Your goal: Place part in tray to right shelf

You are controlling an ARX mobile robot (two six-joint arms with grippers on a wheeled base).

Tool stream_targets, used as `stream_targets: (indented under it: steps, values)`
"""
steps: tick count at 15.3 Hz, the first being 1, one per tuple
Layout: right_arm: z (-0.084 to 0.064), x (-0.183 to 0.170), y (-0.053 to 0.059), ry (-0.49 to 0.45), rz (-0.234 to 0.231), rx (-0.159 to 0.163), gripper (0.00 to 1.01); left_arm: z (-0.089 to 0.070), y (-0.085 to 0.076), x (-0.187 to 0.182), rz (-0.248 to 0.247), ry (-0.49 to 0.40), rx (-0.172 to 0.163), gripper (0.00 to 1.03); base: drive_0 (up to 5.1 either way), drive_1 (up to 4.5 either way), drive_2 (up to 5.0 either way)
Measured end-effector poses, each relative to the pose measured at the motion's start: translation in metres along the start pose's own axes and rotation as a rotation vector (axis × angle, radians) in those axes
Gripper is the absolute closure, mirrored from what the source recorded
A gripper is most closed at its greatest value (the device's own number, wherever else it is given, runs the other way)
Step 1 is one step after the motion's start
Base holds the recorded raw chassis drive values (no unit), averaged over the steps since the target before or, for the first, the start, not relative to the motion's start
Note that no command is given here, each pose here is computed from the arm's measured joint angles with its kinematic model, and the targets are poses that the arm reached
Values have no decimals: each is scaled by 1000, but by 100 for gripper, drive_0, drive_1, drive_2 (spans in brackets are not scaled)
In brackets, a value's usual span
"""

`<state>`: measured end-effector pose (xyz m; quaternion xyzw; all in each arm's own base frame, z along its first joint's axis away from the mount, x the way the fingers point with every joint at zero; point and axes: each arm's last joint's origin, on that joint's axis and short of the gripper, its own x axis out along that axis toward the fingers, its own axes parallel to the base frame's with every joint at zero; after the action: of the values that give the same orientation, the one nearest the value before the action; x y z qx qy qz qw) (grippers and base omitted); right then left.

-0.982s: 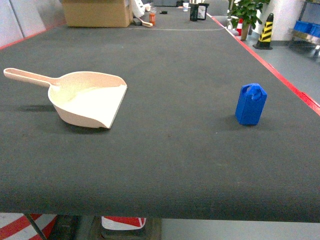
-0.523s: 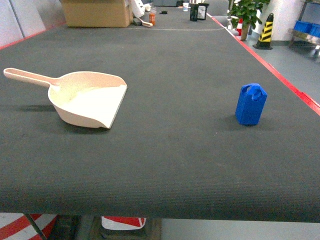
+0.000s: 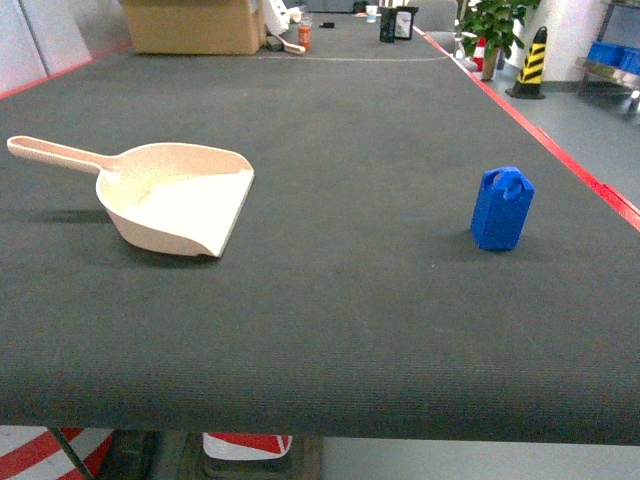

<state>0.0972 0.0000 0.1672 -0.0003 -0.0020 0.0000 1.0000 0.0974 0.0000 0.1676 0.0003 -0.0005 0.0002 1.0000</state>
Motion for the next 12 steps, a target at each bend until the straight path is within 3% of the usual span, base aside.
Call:
stream_targets:
  steps: [1, 2, 3, 5, 6, 8, 9, 11, 12]
  values:
    - [0, 0, 0, 0, 0, 0, 3, -1, 0, 0, 0, 17, -14, 5, 0, 0, 0]
    - [0, 0, 0, 0, 0, 0, 3, -3, 1, 3, -4, 160, -165, 5, 0, 0, 0]
    - [0, 0, 0, 0, 0, 0, 3, -1, 4, 10, -1, 179, -290, 5, 0, 0, 0]
    - [0, 0, 0, 0, 0, 0, 3, 10, 12, 30, -33, 145, -587, 5, 0, 0, 0]
    - [0, 0, 0, 0, 0, 0, 3, 17, 17, 46, -48, 127, -689, 5, 0, 0, 0]
    - [0, 0, 0, 0, 0, 0, 3, 27, 28, 90, -65, 92, -830, 5, 0, 0, 0]
    - [0, 0, 0, 0, 0, 0, 3, 28, 32, 110, -62, 86, -865, 5, 0, 0, 0]
    - [0, 0, 0, 0, 0, 0, 3, 23, 46, 156, -12, 99, -960, 5, 0, 0, 0]
    - [0, 0, 0, 0, 0, 0, 3, 15, 54, 186, 50, 144, -1001, 5, 0, 0, 0]
